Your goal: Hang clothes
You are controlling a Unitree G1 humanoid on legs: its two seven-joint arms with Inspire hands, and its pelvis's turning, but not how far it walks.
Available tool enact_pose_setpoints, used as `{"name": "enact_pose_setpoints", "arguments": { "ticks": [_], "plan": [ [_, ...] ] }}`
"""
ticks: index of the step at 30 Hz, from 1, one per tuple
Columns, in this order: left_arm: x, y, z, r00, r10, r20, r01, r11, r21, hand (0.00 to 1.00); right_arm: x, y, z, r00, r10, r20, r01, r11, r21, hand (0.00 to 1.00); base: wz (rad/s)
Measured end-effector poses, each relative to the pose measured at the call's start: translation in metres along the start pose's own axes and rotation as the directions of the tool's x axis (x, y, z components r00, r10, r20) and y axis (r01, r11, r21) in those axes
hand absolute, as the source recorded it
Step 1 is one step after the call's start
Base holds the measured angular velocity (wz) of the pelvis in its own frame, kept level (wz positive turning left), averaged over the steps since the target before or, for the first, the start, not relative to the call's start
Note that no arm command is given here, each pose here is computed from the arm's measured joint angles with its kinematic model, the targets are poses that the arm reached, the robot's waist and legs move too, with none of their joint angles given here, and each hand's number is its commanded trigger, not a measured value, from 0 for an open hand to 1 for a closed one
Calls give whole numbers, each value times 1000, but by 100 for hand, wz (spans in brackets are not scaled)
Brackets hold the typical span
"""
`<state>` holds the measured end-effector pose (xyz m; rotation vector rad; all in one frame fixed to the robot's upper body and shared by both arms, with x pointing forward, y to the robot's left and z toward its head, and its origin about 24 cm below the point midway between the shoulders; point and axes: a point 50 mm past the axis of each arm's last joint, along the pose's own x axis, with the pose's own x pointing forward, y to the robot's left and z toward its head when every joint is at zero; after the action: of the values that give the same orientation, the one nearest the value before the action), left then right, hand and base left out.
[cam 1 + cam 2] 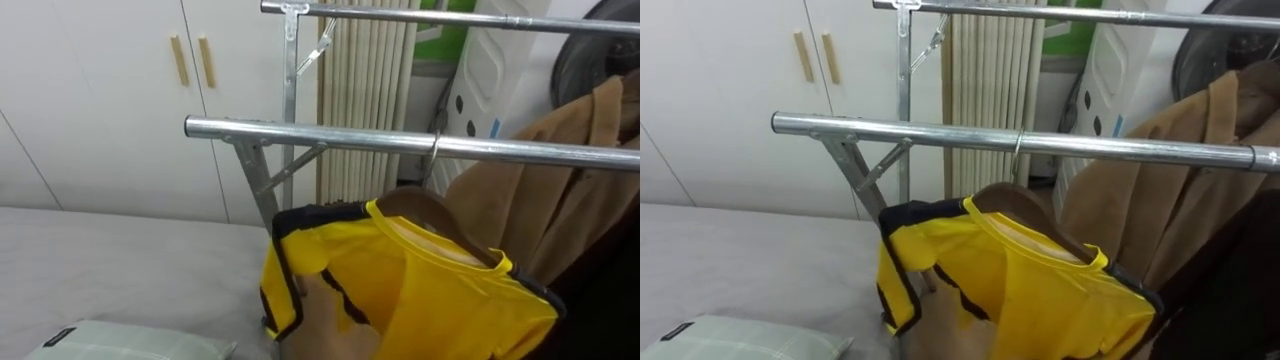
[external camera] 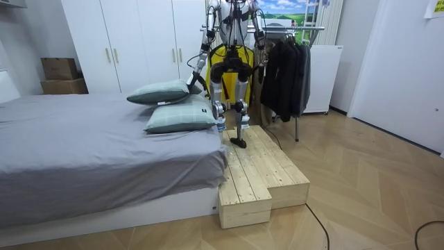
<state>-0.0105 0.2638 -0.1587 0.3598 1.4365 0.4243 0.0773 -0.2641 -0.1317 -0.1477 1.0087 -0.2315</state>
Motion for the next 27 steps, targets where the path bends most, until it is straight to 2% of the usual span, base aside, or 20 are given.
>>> {"name": "enact_pose_setpoints", "arguments": {
  "ticks": [6, 16, 21, 27],
  "plan": [
    [-1, -3, 0, 1000, -9, 19, 8, 1000, 21, 0, -1, 16, -27, 996, -4, -90, 8, 999, 37, 0, 1],
    [-1, -8, -4, 998, -58, 0, 58, 998, 31, 0, -13, 21, -75, 955, -1, -296, 53, 985, 167, 0, 0],
    [-1, -13, 0, 996, -92, -2, 92, 995, 30, 0, -16, 23, -83, 943, 37, -331, 52, 965, 256, 0, 3],
    [-1, -24, 20, 986, -161, 45, 160, 987, 24, 0, -15, 25, -83, 933, 82, -349, 37, 947, 320, 0, 10]
  ]
}}
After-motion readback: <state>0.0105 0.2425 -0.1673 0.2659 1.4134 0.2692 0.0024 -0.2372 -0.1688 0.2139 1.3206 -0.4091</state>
